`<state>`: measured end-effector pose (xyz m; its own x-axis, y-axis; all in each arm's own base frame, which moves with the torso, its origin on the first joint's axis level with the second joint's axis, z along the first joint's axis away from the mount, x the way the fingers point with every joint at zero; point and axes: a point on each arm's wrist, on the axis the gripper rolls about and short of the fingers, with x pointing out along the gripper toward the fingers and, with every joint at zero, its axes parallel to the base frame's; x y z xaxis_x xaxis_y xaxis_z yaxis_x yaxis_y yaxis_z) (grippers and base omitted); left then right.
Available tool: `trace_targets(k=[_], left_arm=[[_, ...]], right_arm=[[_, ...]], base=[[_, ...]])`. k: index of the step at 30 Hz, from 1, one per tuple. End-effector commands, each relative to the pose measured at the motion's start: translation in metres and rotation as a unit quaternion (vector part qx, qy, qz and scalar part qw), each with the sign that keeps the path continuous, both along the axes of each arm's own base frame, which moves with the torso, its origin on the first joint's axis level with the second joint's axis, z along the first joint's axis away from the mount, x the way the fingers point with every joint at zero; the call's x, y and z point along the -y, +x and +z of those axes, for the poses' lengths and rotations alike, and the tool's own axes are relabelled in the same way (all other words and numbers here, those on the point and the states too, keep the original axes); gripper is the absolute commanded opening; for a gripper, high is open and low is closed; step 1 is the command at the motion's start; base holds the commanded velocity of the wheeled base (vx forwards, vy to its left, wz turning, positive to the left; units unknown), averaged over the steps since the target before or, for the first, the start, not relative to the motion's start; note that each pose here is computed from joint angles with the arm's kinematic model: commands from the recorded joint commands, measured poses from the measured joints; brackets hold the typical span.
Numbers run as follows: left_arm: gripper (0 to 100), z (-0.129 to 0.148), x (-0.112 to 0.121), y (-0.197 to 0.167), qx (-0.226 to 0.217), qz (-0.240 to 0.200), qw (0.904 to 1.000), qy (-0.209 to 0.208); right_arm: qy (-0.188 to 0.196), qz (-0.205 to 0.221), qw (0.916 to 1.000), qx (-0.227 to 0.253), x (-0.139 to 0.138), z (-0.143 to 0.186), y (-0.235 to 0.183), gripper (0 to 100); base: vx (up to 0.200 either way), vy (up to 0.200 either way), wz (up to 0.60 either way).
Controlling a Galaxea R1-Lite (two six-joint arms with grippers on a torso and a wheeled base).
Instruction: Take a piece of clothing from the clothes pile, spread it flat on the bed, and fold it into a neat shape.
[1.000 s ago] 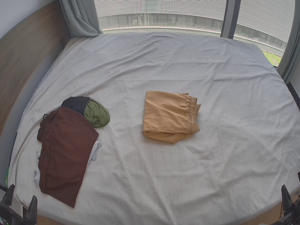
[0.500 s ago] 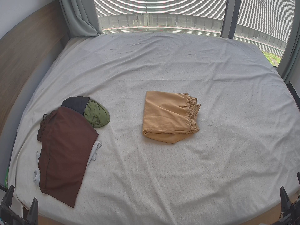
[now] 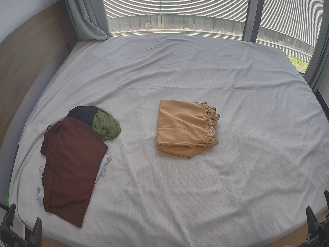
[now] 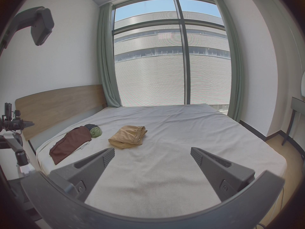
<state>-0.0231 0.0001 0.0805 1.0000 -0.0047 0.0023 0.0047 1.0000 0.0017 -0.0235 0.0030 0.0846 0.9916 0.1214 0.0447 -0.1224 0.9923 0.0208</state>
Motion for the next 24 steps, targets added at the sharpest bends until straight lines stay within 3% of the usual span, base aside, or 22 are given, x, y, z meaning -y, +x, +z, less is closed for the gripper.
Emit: trace_targets(k=[1,3,4,6,11,24], left_arm=[[100,-0.0052,0.0,0.0003,-0.002,0.0,1.0,0.0],[100,-0.0052,0.0,0.0003,-0.002,0.0,1.0,0.0],[100,-0.0052,0.0,0.0003,-0.002,0.0,1.0,0.0],[100,-0.0047,0.0,0.0002,-0.001,0.0,1.0,0.0],[100,-0.0052,0.0,0.0003,-0.002,0.0,1.0,0.0],[100,-0.0052,0.0,0.0003,-0.002,0.0,1.0,0.0]], right_arm=[[0.012,-0.02,0.9997,-0.003,0.001,-0.0034,0.0009,100],[0.02,-0.04,0.999,-0.002,0.002,-0.0033,0.0008,100],[0.029,-0.102,0.9943,-0.005,0.0048,-0.004,0.0006,100],[0.029,-0.115,0.993,-0.003,0.0053,-0.0041,0.0006,100],[-0.017,-0.045,0.9983,-0.033,0.0023,-0.0089,0.0006,100],[-0.018,-0.048,0.9982,-0.031,0.0024,-0.0087,0.0,100]], base=[[0.0,0.0,0.0],[0.0,0.0,0.0],[0.0,0.0,0.0],[0.0,0.0,0.0],[0.0,0.0,0.0],[0.0,0.0,0.0]])
